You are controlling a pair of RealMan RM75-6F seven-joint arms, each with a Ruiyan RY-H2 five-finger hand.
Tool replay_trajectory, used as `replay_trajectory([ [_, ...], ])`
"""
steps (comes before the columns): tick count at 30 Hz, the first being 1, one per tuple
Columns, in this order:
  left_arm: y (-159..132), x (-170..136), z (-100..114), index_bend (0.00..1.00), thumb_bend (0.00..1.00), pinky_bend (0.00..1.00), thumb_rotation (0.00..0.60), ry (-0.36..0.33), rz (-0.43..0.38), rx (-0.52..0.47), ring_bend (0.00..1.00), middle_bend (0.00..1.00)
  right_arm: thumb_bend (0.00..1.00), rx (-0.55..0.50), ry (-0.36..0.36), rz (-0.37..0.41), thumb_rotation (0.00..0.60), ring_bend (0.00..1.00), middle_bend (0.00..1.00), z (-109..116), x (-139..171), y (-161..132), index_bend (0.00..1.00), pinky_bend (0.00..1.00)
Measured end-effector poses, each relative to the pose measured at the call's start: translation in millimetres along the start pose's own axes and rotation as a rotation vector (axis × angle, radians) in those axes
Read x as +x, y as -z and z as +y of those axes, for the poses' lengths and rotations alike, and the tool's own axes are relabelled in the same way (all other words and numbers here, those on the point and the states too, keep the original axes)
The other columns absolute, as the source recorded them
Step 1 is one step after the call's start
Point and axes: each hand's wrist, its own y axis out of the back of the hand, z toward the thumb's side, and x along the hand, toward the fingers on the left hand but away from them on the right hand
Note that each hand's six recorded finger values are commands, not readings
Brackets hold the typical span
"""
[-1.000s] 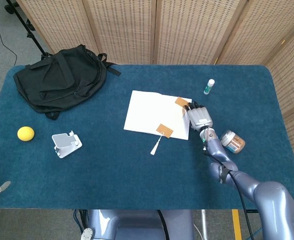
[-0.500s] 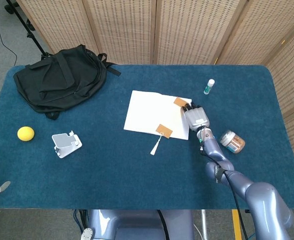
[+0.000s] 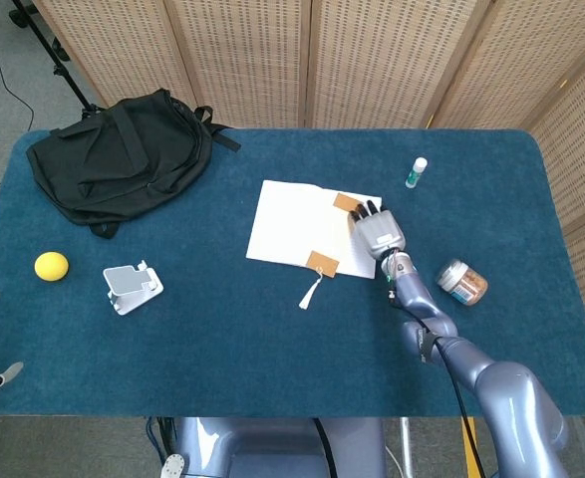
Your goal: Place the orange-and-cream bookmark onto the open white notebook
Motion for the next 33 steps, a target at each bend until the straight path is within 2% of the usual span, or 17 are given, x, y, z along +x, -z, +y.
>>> replay_trajectory([
  [20,2,1,-1,0.0,0.0,0.0,0.6,0.003,0.008,0.004,0.0,0.0,1.0,0.03,0.018,0.003,0.6,0.0,0.08,6,-11,-16,0.11,0.2],
  [33,1,2,-3,0.0,0.0,0.0,0.6,0.008,0.01,0.007,0.0,0.0,1.0,0.023,0.023,-0.029,0.6,0.0,0.08,11,-19,-19,0.11,0.2],
])
